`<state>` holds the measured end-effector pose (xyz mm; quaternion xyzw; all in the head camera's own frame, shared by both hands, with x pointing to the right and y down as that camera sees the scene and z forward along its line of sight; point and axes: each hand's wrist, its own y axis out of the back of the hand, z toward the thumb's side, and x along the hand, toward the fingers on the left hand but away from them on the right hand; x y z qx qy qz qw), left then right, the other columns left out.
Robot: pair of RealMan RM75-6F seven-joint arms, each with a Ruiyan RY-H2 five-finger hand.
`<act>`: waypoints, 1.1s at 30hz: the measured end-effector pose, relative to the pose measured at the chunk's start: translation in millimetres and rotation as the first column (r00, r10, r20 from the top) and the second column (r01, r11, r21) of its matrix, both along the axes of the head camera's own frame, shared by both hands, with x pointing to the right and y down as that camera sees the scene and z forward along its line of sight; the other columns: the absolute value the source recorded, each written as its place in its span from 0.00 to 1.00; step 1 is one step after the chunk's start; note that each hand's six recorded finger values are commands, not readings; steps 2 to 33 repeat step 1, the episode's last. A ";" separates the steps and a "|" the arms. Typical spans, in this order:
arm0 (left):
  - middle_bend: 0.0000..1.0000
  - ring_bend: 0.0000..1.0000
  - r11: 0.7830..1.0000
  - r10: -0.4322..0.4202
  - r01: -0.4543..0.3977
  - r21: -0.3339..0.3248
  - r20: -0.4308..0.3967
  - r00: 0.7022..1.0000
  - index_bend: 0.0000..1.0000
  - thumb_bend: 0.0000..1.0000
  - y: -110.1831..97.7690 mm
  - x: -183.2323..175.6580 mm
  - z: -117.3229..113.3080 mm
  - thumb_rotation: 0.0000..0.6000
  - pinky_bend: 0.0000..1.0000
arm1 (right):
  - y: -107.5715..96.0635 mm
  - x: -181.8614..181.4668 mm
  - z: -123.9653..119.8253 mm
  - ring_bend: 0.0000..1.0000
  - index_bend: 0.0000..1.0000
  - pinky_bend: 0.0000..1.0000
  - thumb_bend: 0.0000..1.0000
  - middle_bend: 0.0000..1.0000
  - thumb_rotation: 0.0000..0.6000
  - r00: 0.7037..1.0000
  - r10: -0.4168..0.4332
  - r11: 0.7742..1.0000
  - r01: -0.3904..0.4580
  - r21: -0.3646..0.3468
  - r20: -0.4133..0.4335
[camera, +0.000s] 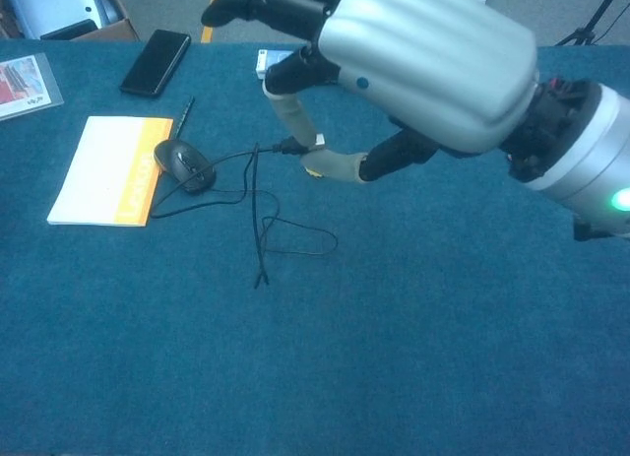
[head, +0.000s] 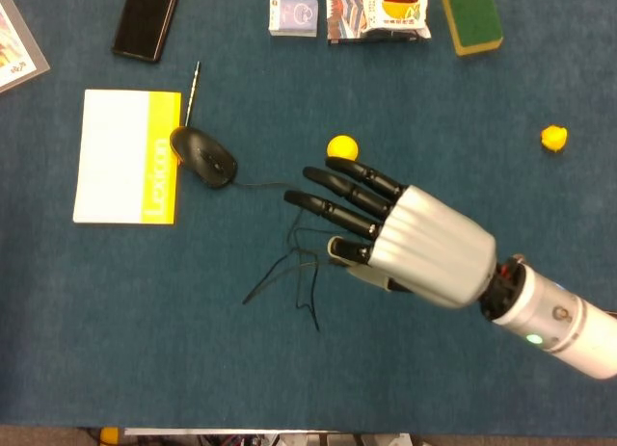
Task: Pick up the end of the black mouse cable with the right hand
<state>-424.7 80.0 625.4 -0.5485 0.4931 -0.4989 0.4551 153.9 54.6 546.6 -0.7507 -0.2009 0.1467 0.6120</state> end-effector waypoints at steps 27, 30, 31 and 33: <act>0.34 0.20 1.000 0.001 -0.001 0.000 0.001 1.000 0.49 0.23 0.4 0.4 0.1 1.00 0.35 | 1.0 1.3 -1.4 0.00 0.63 0.14 0.27 0.14 1.00 1.000 -0.002 1.000 0.002 0.002 0.004; 0.34 0.20 1.000 0.001 -0.001 0.000 0.001 1.000 0.49 0.23 0.4 0.4 0.1 1.00 0.35 | 1.0 1.3 -1.4 0.00 0.63 0.14 0.27 0.14 1.00 1.000 -0.002 1.000 0.002 0.002 0.004; 0.34 0.20 1.000 0.001 -0.001 0.000 0.001 1.000 0.49 0.23 0.4 0.4 0.1 1.00 0.35 | 1.0 1.3 -1.4 0.00 0.63 0.14 0.27 0.14 1.00 1.000 -0.002 1.000 0.002 0.002 0.004; 0.34 0.20 1.000 0.001 -0.001 0.000 0.001 1.000 0.49 0.23 0.4 0.4 0.1 1.00 0.35 | 1.0 1.3 -1.4 0.00 0.63 0.14 0.27 0.14 1.00 1.000 -0.002 1.000 0.002 0.002 0.004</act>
